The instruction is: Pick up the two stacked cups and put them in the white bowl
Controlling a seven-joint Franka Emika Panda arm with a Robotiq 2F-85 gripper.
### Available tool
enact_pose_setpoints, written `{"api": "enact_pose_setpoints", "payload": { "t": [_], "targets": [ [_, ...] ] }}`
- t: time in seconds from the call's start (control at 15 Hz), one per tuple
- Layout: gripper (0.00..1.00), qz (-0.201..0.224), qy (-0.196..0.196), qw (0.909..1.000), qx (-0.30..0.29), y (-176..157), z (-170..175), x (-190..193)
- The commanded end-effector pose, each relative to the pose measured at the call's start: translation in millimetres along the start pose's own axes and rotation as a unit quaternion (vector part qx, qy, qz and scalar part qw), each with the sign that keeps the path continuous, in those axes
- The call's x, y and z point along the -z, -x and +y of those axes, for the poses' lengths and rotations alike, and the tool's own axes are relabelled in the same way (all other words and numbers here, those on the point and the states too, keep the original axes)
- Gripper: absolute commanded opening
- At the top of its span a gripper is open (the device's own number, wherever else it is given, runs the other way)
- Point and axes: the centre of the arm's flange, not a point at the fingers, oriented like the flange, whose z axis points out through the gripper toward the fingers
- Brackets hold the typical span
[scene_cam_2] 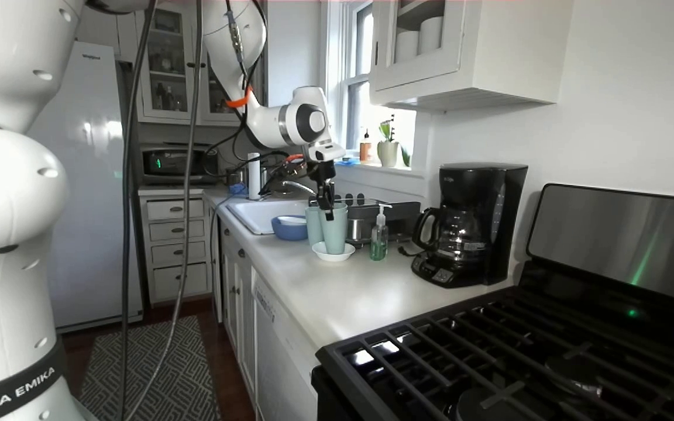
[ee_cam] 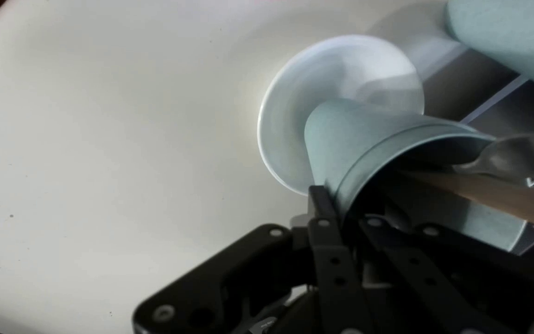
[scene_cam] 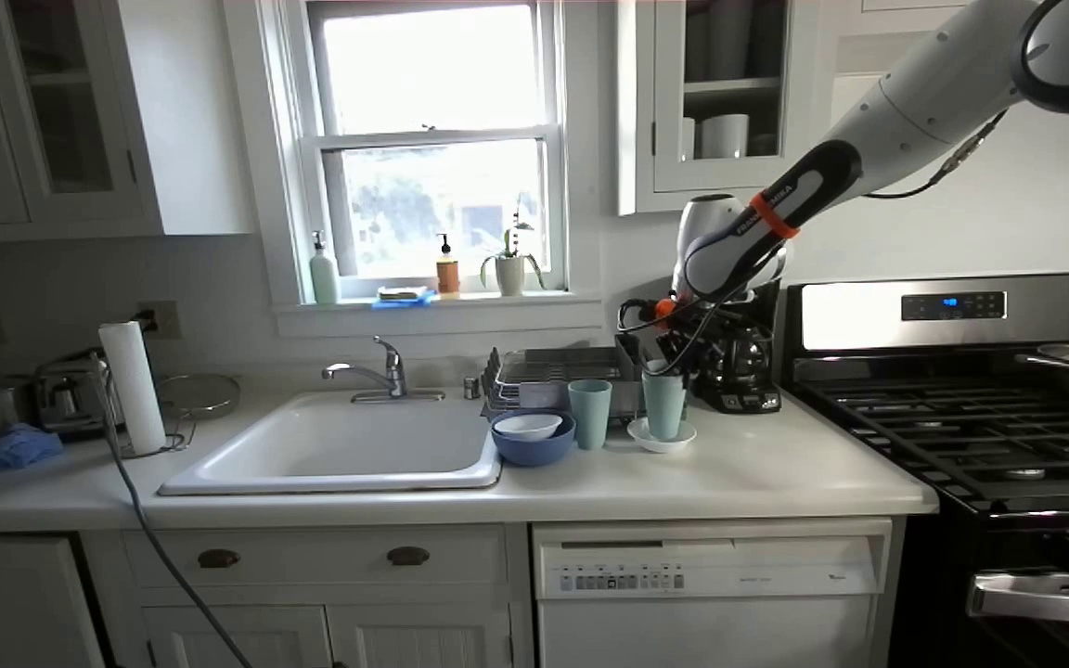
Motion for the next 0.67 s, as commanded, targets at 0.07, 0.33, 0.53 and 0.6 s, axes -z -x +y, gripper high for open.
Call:
{"api": "enact_pose_setpoints", "payload": {
  "t": [0.07,0.33,0.53,0.6],
  "targets": [
    [0.05,0.005,0.018,0.9998,-0.01,-1.3,-14.7,-5.6],
    [0.05,-0.002,0.022,0.9997,-0.008,-1.3,-16.2,-13.2],
    [0.19,-0.007,0.02,0.9997,-0.008,-0.8,-18.0,-15.4],
    [0.32,-0.008,0.019,0.9997,-0.01,-0.7,-18.3,-15.6]
  ]
}}
